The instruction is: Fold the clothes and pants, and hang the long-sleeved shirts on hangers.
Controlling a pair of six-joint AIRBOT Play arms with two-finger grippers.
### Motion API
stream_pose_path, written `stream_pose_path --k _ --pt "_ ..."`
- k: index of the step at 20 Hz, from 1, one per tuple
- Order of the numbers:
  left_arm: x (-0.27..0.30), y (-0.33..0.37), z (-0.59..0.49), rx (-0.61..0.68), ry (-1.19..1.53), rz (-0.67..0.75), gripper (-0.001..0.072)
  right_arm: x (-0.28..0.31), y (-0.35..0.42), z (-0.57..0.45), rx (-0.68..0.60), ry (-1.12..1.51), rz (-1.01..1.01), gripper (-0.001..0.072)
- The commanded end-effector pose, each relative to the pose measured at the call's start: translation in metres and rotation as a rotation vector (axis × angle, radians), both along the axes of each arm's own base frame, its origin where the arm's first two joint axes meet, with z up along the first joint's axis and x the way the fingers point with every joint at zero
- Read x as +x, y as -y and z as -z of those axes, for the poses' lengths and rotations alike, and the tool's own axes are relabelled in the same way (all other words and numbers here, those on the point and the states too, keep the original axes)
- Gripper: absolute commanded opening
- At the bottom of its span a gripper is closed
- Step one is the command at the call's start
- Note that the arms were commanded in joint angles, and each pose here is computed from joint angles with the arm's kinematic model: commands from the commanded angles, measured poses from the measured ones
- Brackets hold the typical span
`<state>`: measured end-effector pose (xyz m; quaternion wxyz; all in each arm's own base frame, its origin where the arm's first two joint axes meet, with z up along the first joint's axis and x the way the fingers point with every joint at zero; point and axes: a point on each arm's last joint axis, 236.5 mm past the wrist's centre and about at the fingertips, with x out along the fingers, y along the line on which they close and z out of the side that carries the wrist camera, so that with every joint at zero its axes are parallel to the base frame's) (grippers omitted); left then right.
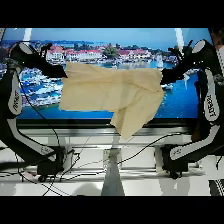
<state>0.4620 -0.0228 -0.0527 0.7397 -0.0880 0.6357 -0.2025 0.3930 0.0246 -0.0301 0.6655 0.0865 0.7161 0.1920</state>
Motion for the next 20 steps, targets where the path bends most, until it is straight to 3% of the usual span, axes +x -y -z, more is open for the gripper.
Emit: stream_pose_path --k 1,2,6,10,13,16,17,18,19,20 --pt "-0.008 -0.007 -0.051 0.013 0.07 0.005 0.0009 -0.003 -0.001 -0.032 -0.009 0.06 -0.002 0.0049" --pt "-0.015 -0.009 -0.072 0.018 0.091 0.012 0.001 -0.008 -0.003 -0.045 -0.005 0.076 -0.01 0.0013" --pt "-0.039 -0.005 -0.16 0.059 0.269 0.054 0.0008 -0.042 -0.022 -0.089 0.049 0.164 -0.047 0.0013" --pt "-0.064 -0.001 -0.219 0.096 0.411 0.053 0.0008 -0.119 -0.033 -0.066 0.065 0.082 -0.063 0.0013" --pt "-0.089 0.004 -0.239 0.115 0.482 0.059 0.0008 -0.172 -0.047 -0.027 0.088 0.043 -0.009 0.0013" --pt "-0.103 -0.002 -0.245 0.161 0.593 -0.006 0.0008 -0.188 -0.059 0.009 0.113 0.075 0.145 0.0033" --pt "-0.108 -0.002 -0.241 0.164 0.611 -0.022 0.0009 -0.192 -0.062 0.022 0.12 0.066 0.203 0.0131" --pt "-0.115 -0.002 -0.233 0.171 0.607 -0.028 0.0009 -0.198 -0.063 0.035 0.118 0.032 0.264 0.0322" --pt "-0.122 -0.006 -0.223 0.192 0.586 -0.028 0.0009 -0.204 -0.063 0.046 0.111 -0.003 0.314 0.044" --pt "-0.127 -0.009 -0.213 0.209 0.562 -0.025 0.0009 -0.208 -0.062 0.055 0.103 -0.016 0.346 0.0449"
